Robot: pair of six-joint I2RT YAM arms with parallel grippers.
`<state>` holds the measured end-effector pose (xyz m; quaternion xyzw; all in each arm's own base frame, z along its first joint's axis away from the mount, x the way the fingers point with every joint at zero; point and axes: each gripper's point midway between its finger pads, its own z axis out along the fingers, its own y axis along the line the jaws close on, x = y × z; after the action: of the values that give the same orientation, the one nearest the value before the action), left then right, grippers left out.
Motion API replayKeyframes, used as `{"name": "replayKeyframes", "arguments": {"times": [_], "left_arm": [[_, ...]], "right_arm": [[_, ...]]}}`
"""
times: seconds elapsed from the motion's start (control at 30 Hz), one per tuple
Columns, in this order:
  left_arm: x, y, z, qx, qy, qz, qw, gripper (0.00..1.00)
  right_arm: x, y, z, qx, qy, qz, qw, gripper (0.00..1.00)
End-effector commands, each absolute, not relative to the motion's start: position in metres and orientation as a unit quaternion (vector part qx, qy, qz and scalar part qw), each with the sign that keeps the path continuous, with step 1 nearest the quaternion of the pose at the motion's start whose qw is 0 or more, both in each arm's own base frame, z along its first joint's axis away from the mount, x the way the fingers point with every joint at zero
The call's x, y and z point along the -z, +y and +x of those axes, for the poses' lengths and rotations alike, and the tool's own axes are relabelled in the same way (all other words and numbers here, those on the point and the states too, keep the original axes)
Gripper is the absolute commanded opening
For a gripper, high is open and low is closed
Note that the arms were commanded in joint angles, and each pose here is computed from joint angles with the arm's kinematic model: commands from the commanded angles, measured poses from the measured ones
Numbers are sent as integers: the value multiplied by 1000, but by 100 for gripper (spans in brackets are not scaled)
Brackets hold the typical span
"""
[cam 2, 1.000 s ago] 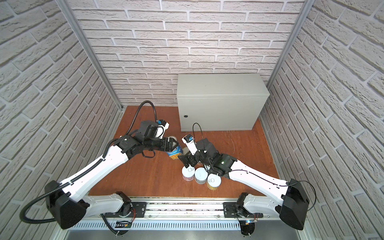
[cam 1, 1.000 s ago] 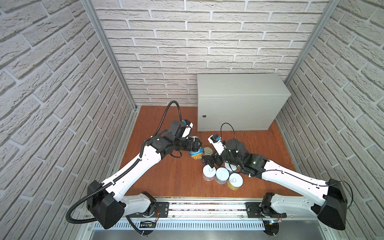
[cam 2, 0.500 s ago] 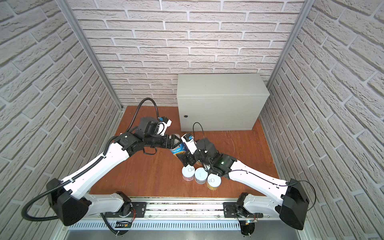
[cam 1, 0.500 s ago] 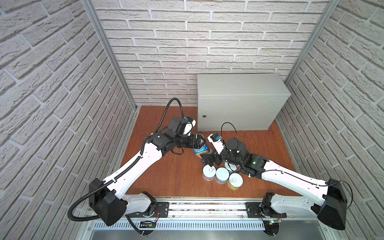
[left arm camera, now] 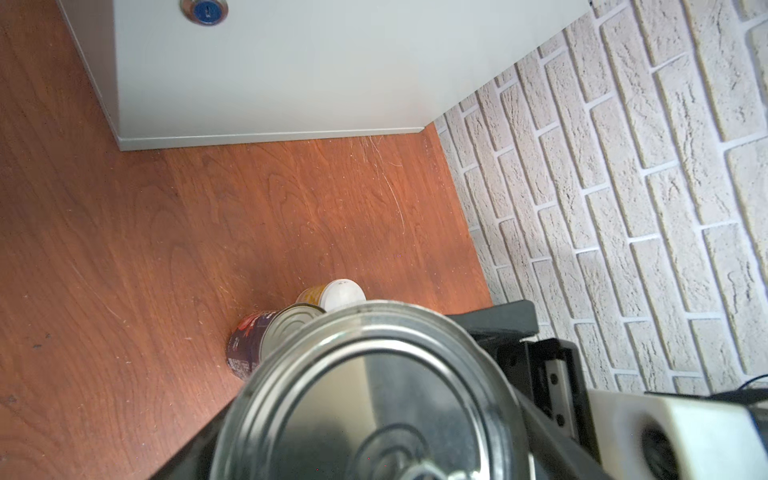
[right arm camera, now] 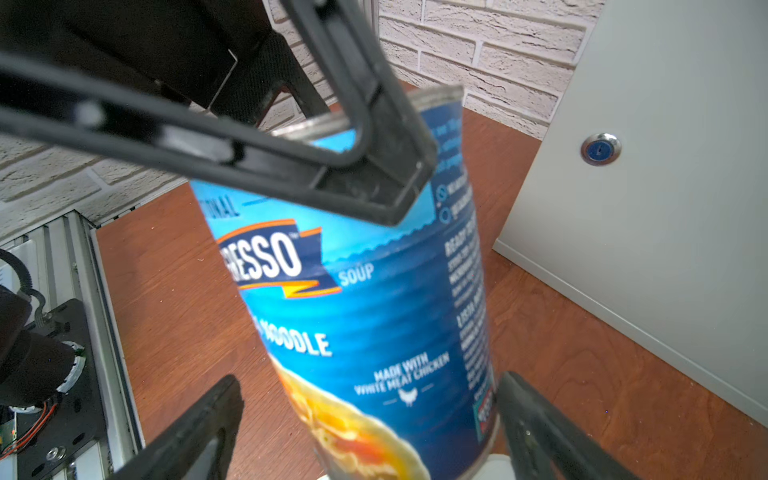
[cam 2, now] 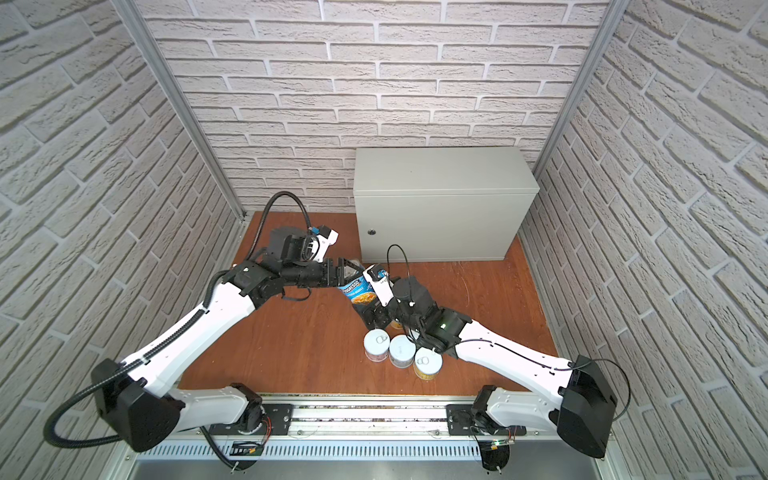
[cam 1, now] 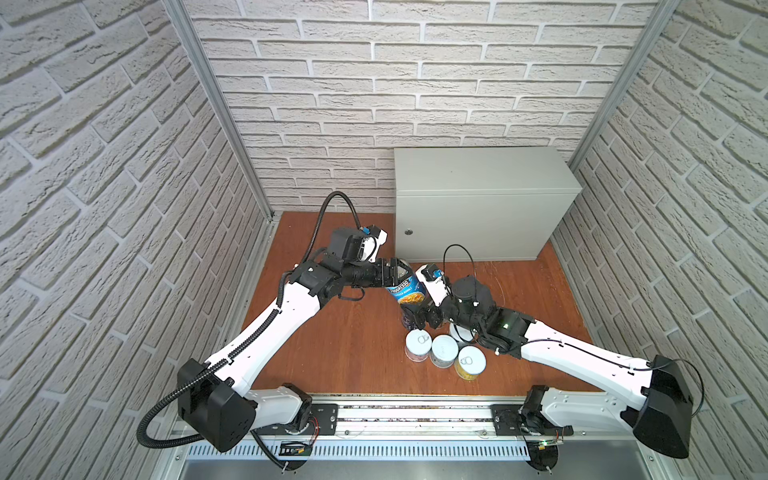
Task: Place and organize the canned foods onto the counter
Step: 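Close the right gripper on the blue Progresso can and lift it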
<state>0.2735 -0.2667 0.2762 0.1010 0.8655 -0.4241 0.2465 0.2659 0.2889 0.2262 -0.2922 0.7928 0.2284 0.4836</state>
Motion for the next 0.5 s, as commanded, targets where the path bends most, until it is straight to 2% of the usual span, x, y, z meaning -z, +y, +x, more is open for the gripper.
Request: {"name": "replayKeyframes", "arguments": {"times": [0.0,0.47], "left_arm": [[-358,-286,279,514,778,148,329,46],[-361,-291,284,530,774,138,317,45]], "right_arm": [[-248,297,271,-240,769,-291,516,96],[-243,297,282,-224,769,-276,532,95]]}}
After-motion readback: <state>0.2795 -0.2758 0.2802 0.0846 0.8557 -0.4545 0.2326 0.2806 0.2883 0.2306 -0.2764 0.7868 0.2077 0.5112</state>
